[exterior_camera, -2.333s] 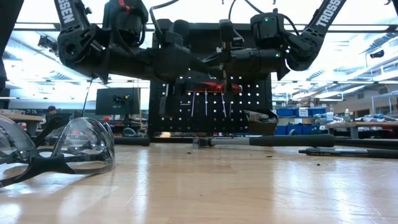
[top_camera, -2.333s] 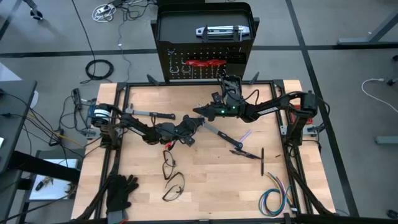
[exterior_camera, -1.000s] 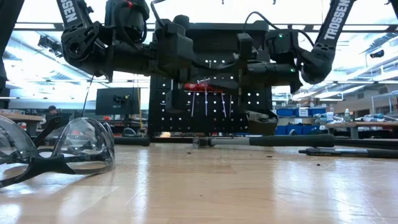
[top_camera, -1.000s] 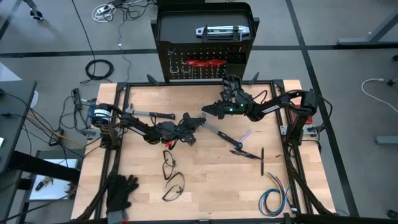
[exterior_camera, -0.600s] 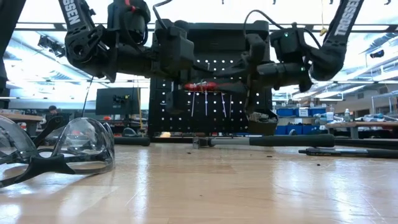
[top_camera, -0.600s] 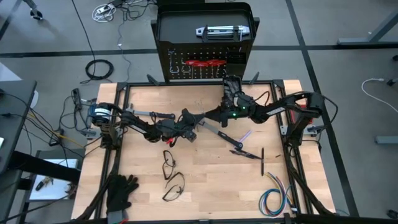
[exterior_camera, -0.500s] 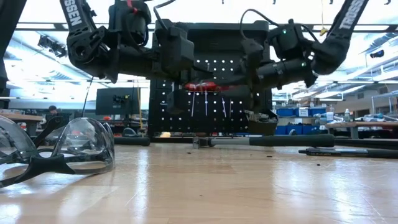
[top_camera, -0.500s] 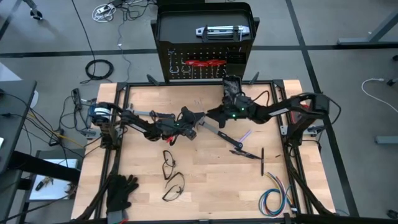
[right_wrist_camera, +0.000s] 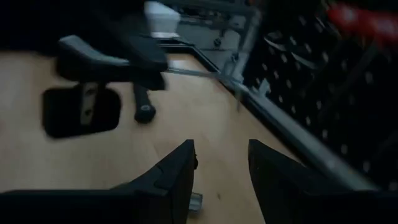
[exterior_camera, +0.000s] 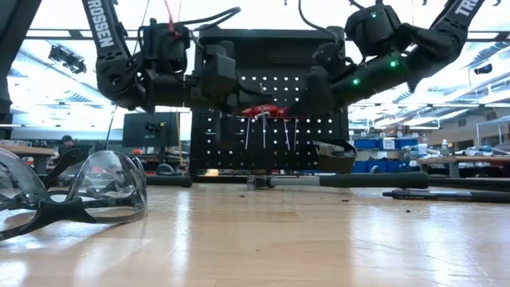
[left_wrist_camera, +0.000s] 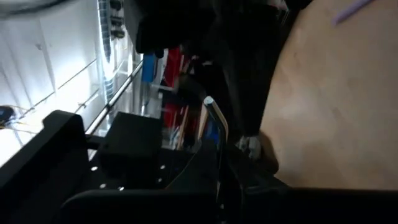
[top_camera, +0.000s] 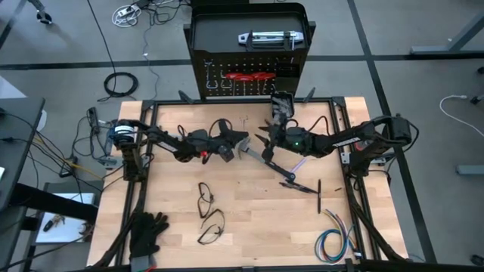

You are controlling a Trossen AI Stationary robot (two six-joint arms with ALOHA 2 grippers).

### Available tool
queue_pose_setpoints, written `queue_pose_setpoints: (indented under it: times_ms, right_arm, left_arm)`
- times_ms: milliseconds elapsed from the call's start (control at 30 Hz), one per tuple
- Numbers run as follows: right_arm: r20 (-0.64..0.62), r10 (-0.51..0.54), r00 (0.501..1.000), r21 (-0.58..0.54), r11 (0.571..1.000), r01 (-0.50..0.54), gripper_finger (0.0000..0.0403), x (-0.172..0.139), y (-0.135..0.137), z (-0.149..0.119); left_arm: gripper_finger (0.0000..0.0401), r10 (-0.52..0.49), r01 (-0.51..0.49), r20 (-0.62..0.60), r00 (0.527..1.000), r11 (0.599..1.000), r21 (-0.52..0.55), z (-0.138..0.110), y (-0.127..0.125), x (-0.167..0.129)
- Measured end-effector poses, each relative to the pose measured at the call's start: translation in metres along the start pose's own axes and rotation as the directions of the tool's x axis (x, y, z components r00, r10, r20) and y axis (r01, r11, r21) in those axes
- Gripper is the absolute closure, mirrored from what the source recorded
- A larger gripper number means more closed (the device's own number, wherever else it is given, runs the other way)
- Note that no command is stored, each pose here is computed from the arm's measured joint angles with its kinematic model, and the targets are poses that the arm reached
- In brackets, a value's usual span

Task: Hang tools onto peg board
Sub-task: Hang the hook on the pegboard

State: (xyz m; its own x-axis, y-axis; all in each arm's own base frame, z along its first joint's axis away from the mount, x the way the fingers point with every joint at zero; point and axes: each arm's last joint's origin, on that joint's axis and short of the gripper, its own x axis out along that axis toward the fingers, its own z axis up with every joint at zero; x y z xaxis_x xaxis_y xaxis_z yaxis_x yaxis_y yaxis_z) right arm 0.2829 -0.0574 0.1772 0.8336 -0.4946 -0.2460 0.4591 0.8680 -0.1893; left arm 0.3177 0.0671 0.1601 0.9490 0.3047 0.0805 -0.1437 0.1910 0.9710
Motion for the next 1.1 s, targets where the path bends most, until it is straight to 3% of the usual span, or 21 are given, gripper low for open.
queue_pose_setpoints:
  times_ms: [133, 267, 400, 600, 1100]
  right_arm:
    - [0.043, 0.017, 0.999, -0.125, 0.992, -0.011, 0.0245, -0.004, 0.012, 0.007]
    - [0.078, 0.01, 0.997, -0.207, 0.978, 0.007, 0.0248, -0.007, 0.032, 0.025]
    - [0.024, -0.043, 0.999, -0.238, 0.97, 0.047, 0.0255, -0.007, 0.046, 0.047]
    - [0.041, -0.061, 0.997, -0.12, 0.991, 0.066, 0.0268, -0.007, 0.054, 0.073]
    - [-0.029, -0.172, 0.985, -0.065, 0.983, 0.17, 0.03, 0.036, 0.088, 0.061]
  left_arm:
    - [0.0401, -0.011, 0.014, 0.035, 0.999, 0.997, -0.076, -0.006, -0.003, -0.006]
    - [0.0401, -0.013, 0.011, -0.024, 1.0, 0.998, -0.062, -0.008, -0.004, -0.007]
    - [0.0401, -0.004, 0.001, -0.032, 0.999, 0.996, -0.095, -0.006, 0.0, -0.008]
    - [0.0401, 0.035, -0.047, -0.138, 0.99, 0.996, -0.078, 0.0, 0.016, -0.006]
    - [0.0401, 0.002, -0.019, -0.252, 0.968, 0.998, -0.066, 0.013, 0.012, -0.006]
